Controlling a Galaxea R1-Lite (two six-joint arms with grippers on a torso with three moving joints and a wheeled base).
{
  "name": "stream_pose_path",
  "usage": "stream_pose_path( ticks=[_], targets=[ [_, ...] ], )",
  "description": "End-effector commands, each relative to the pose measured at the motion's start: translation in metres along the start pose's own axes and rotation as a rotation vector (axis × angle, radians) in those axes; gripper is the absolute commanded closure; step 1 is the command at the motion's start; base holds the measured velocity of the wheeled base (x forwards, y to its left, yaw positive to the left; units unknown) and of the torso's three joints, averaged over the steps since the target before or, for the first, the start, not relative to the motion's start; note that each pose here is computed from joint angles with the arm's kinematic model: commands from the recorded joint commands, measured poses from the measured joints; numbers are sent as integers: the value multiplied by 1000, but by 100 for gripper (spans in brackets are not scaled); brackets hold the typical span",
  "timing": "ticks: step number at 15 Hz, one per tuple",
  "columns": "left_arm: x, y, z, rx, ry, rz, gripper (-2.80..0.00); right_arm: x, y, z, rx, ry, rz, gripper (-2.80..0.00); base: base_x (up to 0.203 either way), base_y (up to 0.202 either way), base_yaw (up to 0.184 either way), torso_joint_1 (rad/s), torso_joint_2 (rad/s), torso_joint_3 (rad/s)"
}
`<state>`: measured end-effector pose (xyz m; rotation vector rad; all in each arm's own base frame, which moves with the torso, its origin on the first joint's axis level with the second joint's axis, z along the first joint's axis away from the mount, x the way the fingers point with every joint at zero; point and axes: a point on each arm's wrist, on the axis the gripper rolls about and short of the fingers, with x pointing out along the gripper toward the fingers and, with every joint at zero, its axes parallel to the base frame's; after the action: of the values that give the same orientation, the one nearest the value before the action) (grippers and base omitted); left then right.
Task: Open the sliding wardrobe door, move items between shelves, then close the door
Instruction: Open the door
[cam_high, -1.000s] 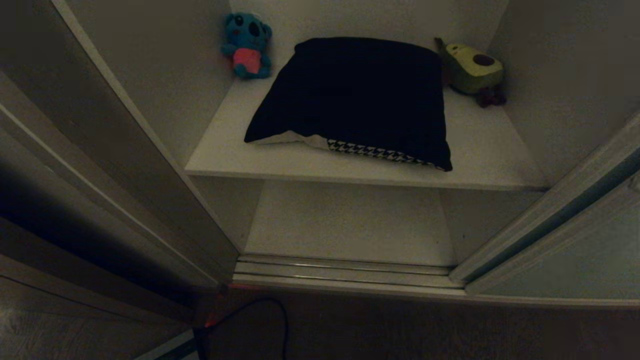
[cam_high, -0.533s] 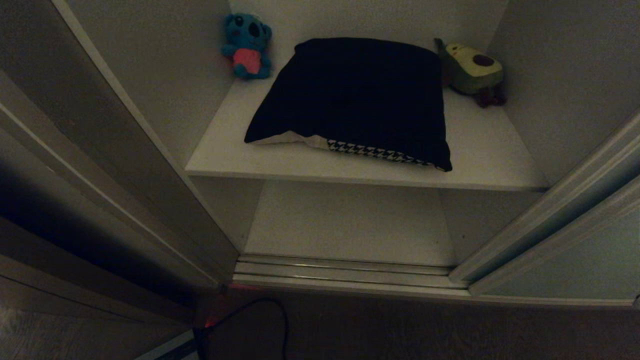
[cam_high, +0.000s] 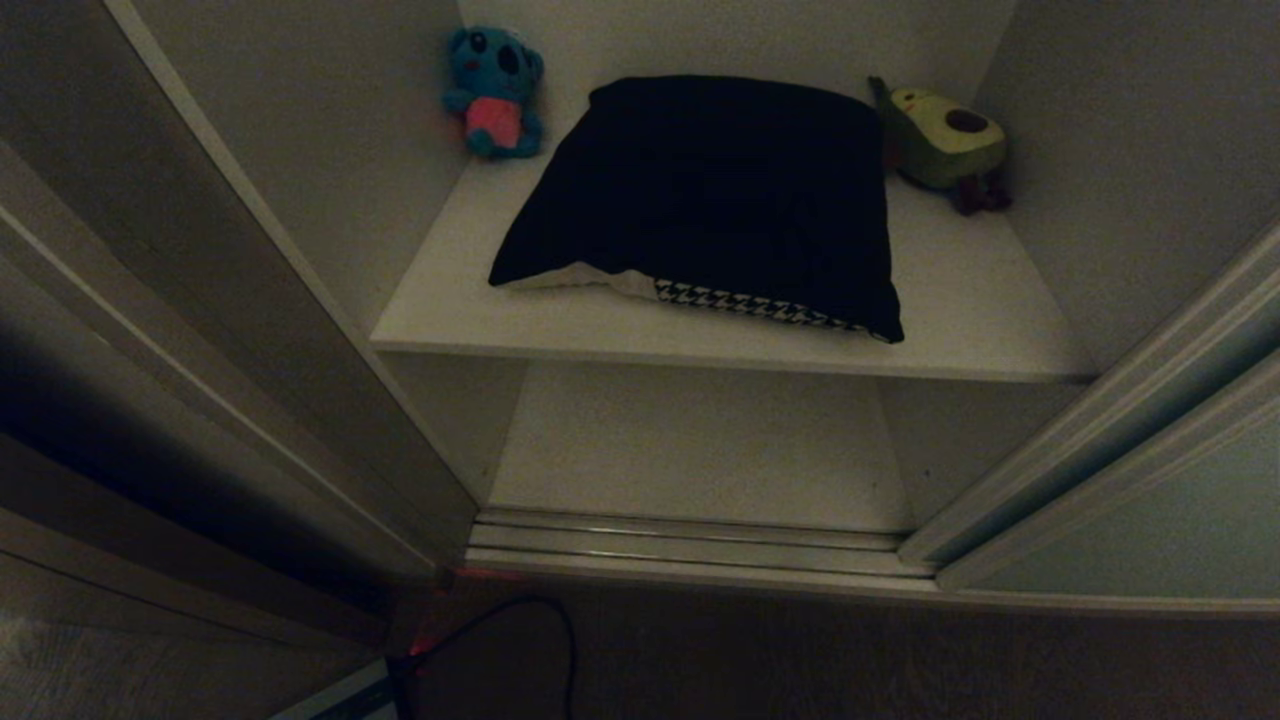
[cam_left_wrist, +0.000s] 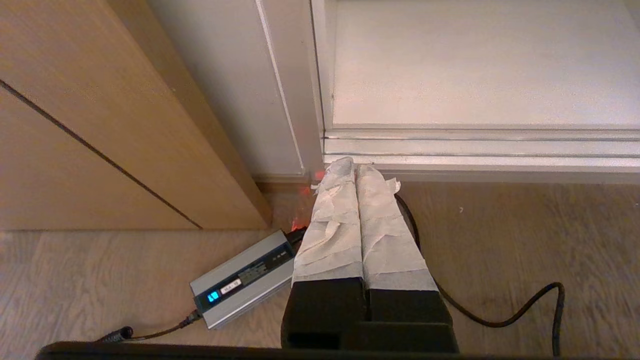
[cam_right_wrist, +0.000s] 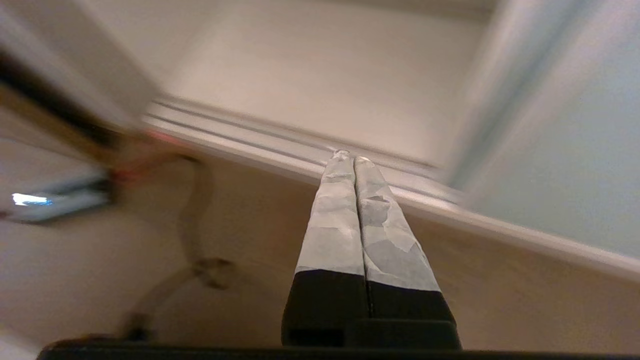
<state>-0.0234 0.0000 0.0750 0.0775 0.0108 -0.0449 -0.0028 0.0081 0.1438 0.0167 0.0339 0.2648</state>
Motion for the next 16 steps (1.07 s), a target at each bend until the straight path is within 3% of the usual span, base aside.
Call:
stream_pose_path(
  ticks=[1, 4, 8, 16],
  targets=[
    [0, 0, 0, 1, 0, 0, 0, -2, -2, -22, -23, 9, -59, 0, 0, 0, 0, 0, 0, 0],
    [0, 0, 0, 1, 0, 0, 0, -16, 0, -50, -94, -83, -105, 0, 0, 0, 0, 0, 0, 0],
    [0, 0, 0, -1, 0, 0, 0, -19, -4, -72, -87, -1, -254, 0, 0, 0, 0, 0, 0, 0],
    [0, 0, 0, 1, 0, 0, 0, -19, -4, -71, -33, -22, -260, 0, 0, 0, 0, 0, 0, 0]
  ],
)
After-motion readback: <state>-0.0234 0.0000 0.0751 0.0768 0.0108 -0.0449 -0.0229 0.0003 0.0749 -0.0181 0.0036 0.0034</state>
